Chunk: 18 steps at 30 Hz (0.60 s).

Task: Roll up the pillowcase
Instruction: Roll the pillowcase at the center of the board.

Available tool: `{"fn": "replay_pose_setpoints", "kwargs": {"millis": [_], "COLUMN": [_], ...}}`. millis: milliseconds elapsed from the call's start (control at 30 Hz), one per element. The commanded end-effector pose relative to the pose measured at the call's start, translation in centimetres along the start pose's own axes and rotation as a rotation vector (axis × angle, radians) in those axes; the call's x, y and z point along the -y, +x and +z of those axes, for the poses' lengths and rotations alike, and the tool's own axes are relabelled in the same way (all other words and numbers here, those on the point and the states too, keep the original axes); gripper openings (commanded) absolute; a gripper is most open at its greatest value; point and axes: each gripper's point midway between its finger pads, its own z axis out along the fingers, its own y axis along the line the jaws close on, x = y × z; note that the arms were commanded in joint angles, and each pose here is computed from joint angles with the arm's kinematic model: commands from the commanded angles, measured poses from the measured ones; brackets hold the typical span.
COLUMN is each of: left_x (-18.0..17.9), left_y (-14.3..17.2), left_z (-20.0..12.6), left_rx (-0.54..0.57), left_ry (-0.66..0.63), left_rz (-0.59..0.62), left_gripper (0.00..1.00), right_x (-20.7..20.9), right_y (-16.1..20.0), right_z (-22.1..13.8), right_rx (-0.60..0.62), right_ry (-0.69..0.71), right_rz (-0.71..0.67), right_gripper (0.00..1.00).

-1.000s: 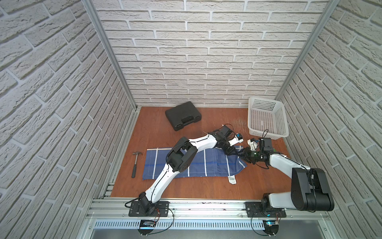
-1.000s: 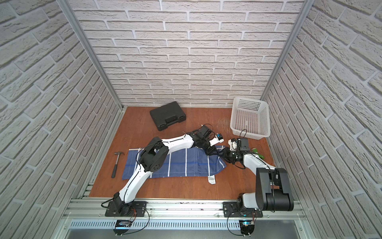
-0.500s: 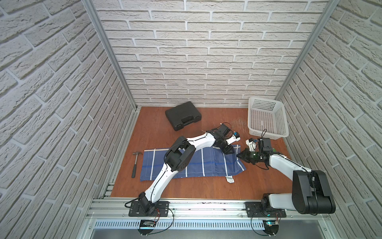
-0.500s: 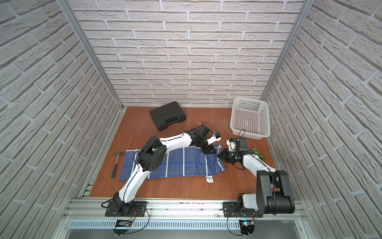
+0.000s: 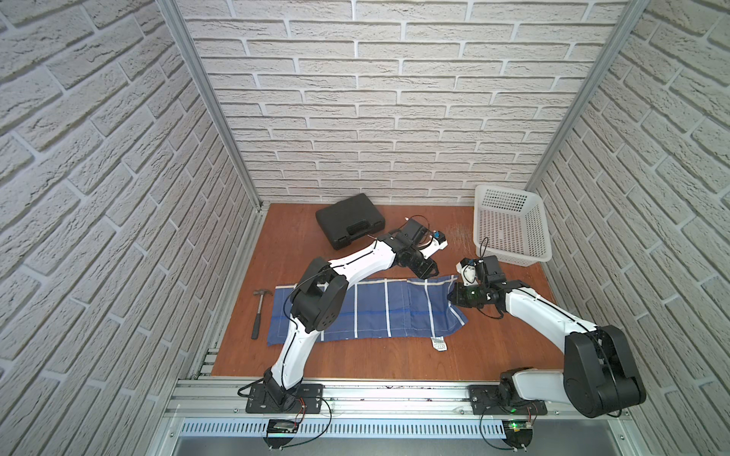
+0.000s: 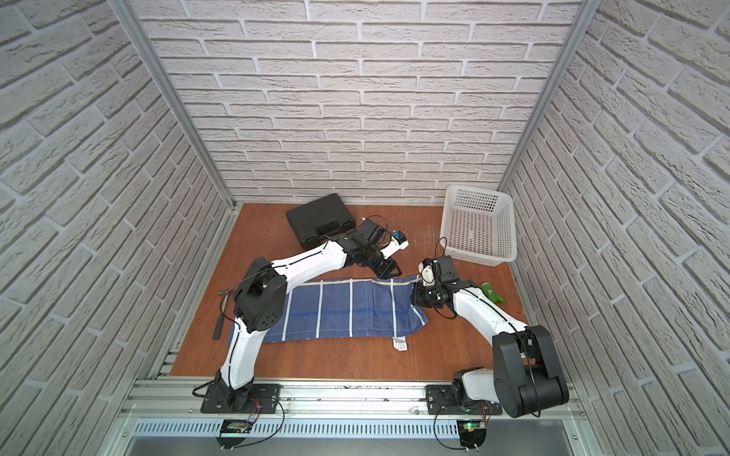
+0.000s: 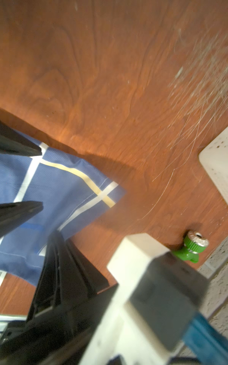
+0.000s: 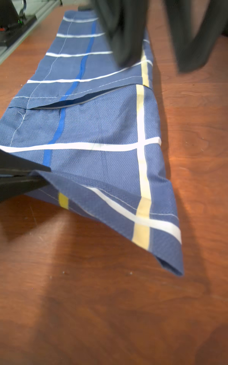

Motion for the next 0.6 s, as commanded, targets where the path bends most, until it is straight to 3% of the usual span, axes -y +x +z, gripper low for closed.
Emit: {"fn": "replay_pose_setpoints", "kwargs": {"millis": [0, 133, 567], "left_x": [-2.2, -3.7, -5.8], "left_y": [0.5, 0.9, 2.4], "left_z": [-2.3, -4.5, -6.1], "left_rx": [0.015, 0.061, 0.103], "left_ry": [-0.082, -0.130, -0.150], "left_rz": [-0.109, -0.188, -0.286], "left_gripper": [0.42, 0.42, 0.42], "right_x": [-0.3, -1.3, -5.4], "right_y": [-0.1, 0.4, 2.2], "right_z": [-0.4, 0.0, 2.0], "right_rx": [0.003, -0.046, -0.146], "right_ry": [0.111, 0.200, 0.292], "right_rz": [-0.091, -0.205, -0.459], "right_gripper": [0.04, 0.05, 0.05]}}
